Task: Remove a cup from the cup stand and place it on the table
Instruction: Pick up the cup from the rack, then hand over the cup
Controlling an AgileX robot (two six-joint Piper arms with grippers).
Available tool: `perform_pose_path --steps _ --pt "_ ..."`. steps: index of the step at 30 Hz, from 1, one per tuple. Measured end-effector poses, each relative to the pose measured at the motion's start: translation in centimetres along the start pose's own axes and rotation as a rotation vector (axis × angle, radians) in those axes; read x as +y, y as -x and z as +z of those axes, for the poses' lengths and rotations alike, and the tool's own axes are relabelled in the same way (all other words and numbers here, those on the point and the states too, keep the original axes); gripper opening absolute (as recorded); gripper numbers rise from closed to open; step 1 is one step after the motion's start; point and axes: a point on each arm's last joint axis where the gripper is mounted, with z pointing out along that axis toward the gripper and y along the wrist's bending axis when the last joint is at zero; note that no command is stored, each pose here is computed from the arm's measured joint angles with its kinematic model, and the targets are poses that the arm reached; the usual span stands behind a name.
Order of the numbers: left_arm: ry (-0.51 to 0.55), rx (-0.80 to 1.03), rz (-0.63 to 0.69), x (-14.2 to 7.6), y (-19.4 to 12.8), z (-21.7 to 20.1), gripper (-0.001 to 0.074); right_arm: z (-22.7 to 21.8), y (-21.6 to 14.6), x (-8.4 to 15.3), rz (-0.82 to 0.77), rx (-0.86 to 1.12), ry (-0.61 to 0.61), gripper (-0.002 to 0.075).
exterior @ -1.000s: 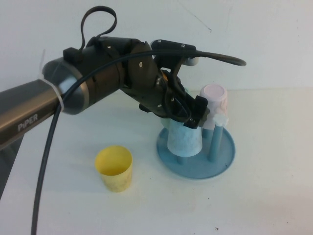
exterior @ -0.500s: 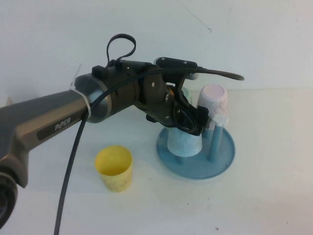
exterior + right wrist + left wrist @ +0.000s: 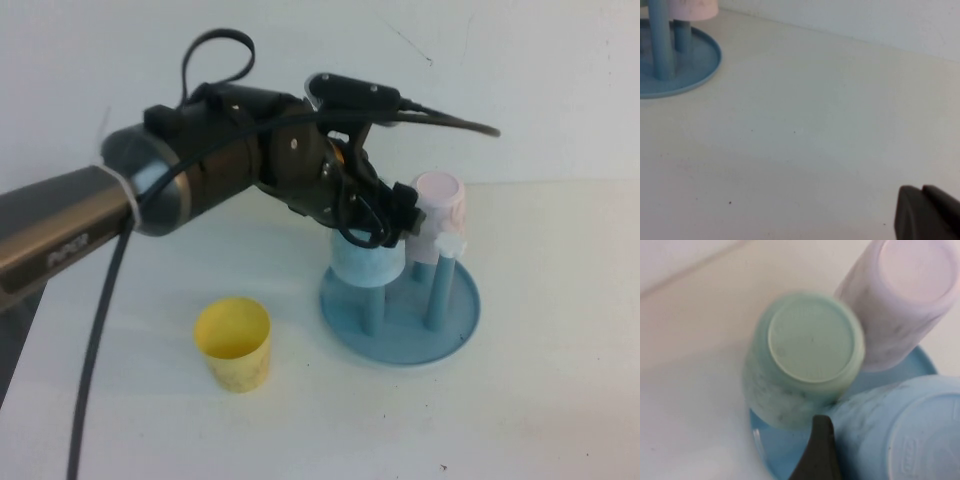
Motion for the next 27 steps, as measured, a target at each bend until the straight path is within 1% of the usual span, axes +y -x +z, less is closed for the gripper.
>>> perform_pose_path --steps 7,12,17,22,24,27 --pt "-0.004 -0.107 0.039 -0.9 1.6 -7.4 0.0572 0.0 0.0 0.0 0.0 0.0 0.0 -0.0001" --pt "-0.015 -0.133 0.05 -1.5 1.6 -12.0 0.0572 0.0 0.0 0.0 0.0 0.0 0.0 -0.0001" --pt "-0.017 -0.078 0.054 -1.6 1.0 -13.2 0.0572 0.0 0.0 0.0 0.0 0.0 0.0 -0.0001" --pt "-0.013 0.073 0.041 -1.5 -0.4 -13.2 0.0572 0.0 0.0 0.0 0.009 0.0 0.004 -0.0001" --pt "-0.007 0.133 0.006 -1.4 -1.1 -13.1 0.0572 0.0 0.0 0.3 0.08 -0.003 0.029 -0.0001" --pt "0.009 0.206 -0.065 -1.1 -3.0 -12.6 0.0572 -0.1 0.2 1.0 0.322 -0.009 0.114 -0.0001"
